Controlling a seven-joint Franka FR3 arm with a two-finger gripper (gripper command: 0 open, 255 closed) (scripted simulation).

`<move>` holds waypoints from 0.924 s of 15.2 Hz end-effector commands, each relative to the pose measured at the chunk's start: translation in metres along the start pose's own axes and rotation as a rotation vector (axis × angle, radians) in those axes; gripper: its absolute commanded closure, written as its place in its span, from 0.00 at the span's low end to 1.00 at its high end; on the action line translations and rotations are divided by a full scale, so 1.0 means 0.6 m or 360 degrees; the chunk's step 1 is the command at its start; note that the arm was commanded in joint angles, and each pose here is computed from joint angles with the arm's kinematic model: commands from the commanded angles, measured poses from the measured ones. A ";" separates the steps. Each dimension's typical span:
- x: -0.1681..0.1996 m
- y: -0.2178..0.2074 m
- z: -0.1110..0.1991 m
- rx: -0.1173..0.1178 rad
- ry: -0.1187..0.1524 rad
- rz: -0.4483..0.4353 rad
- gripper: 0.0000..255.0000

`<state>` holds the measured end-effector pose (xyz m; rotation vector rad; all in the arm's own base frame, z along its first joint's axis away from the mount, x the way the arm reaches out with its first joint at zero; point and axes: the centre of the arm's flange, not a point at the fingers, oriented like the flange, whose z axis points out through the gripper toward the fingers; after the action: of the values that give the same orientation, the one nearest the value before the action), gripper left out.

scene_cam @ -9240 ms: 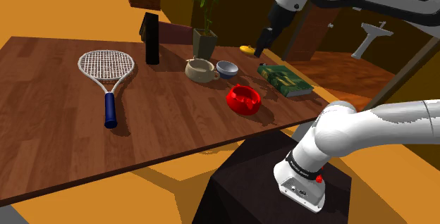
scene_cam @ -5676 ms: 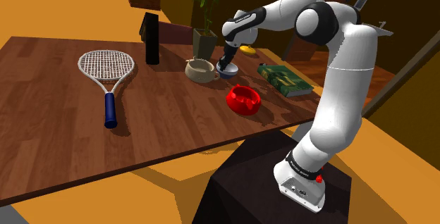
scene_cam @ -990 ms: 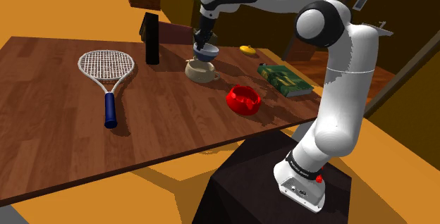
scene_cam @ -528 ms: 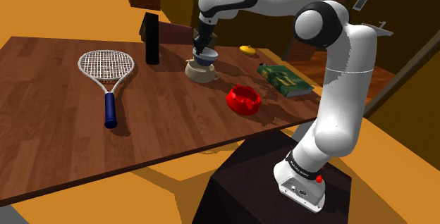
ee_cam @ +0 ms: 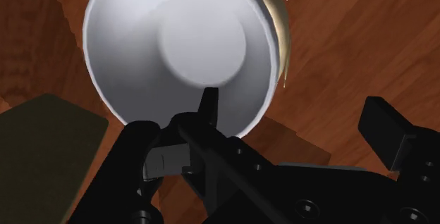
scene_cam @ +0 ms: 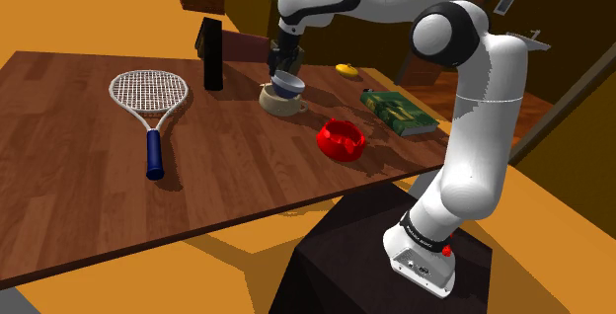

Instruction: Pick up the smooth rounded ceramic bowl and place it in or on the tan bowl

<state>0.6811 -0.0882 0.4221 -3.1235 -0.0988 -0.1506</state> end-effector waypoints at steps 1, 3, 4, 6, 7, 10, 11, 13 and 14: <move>0.000 0.000 0.000 0.0000 0.0000 0.0000 0.00; 0.000 0.000 -0.022 0.0000 0.0000 0.0000 0.00; 0.000 0.000 -0.044 0.0000 0.0000 0.0000 0.00; 0.000 0.000 -0.083 0.0000 0.0000 0.0000 0.00; 0.000 0.000 -0.083 0.0000 0.0000 0.0000 0.00; 0.000 0.000 -0.083 0.0000 0.0000 0.0000 0.00; 0.000 0.000 -0.083 0.0000 0.0000 0.0000 0.00; 0.000 0.000 -0.083 0.0000 0.0000 0.0000 0.00; 0.000 0.000 -0.083 0.0000 0.0000 0.0000 0.00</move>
<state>0.6763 -0.0891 0.4718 -3.1235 -0.0988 -0.1507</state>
